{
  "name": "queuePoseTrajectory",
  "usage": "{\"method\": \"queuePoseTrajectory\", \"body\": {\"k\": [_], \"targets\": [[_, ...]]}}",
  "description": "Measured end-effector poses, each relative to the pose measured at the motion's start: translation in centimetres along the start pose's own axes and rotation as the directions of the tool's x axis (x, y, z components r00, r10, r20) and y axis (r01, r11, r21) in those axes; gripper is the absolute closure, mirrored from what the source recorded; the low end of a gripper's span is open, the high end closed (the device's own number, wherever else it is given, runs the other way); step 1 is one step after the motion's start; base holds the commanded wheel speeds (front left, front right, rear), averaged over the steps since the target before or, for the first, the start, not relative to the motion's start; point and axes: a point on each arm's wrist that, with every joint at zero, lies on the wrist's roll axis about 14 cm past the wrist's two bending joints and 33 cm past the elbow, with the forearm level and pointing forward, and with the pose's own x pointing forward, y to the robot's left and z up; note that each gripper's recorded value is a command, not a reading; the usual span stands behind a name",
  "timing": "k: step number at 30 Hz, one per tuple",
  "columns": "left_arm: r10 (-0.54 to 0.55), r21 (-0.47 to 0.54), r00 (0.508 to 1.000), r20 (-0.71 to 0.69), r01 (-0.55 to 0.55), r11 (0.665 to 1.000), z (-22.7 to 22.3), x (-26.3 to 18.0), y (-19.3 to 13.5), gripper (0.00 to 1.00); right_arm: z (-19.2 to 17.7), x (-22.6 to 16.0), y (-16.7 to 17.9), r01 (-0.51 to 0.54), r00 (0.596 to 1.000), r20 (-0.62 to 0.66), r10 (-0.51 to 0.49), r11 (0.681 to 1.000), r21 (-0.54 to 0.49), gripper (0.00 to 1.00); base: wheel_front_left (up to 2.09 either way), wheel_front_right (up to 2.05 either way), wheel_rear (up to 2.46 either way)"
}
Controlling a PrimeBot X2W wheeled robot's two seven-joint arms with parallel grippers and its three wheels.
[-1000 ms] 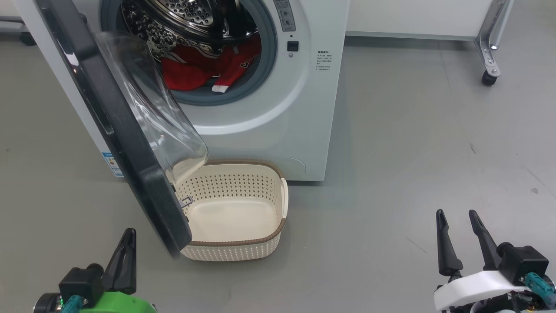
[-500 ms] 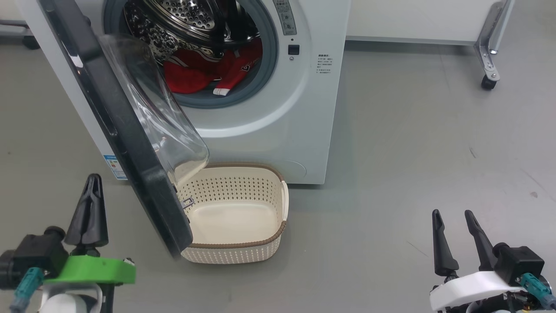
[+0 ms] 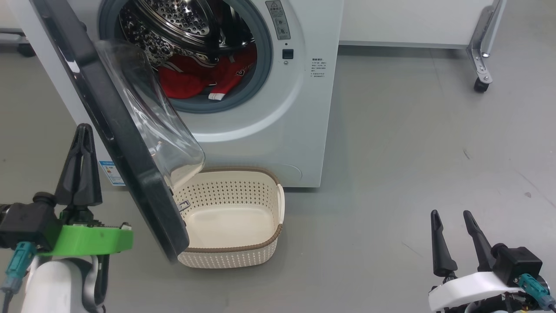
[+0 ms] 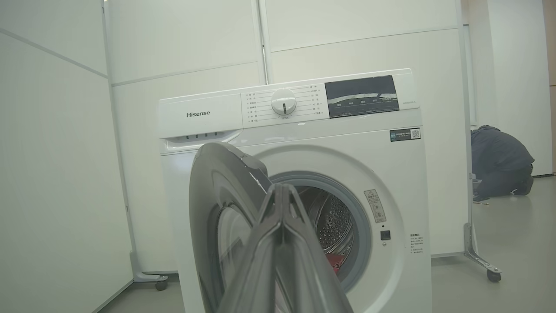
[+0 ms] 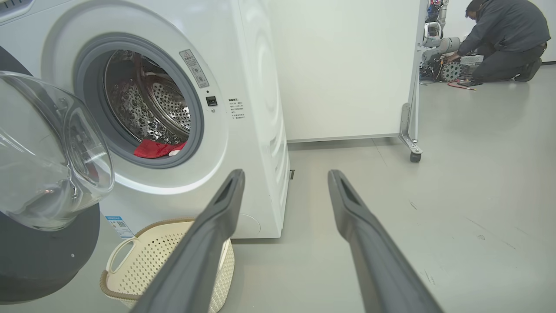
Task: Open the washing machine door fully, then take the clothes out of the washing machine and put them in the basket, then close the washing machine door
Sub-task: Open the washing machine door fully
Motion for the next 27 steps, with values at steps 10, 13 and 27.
{"method": "queuePoseTrajectory", "body": {"k": [10,13,27], "targets": [[-0.136,-0.057,0.991,-0.007,0.136,0.989,-0.4,0.5,-5.1,1.0,0.0,-0.4,-0.3,0.007,1.0,0.004,-0.007,1.0,0.0,0.0,0.0,0.0,0.0],[-0.183,-0.078,0.982,-0.054,0.178,0.981,-1.6,0.3,-6.8,1.0,0.0,-0.5,-0.4,0.014,1.0,0.006,-0.014,1.0,-0.003,0.0,0.0,0.0,0.0],[-0.274,-0.175,0.89,-0.364,0.224,0.959,-9.7,-3.6,-10.1,1.0,-0.3,-1.3,-1.1,0.04,0.999,0.002,-0.04,0.999,0.006,0.0,0.0,0.0,0.0]]}}
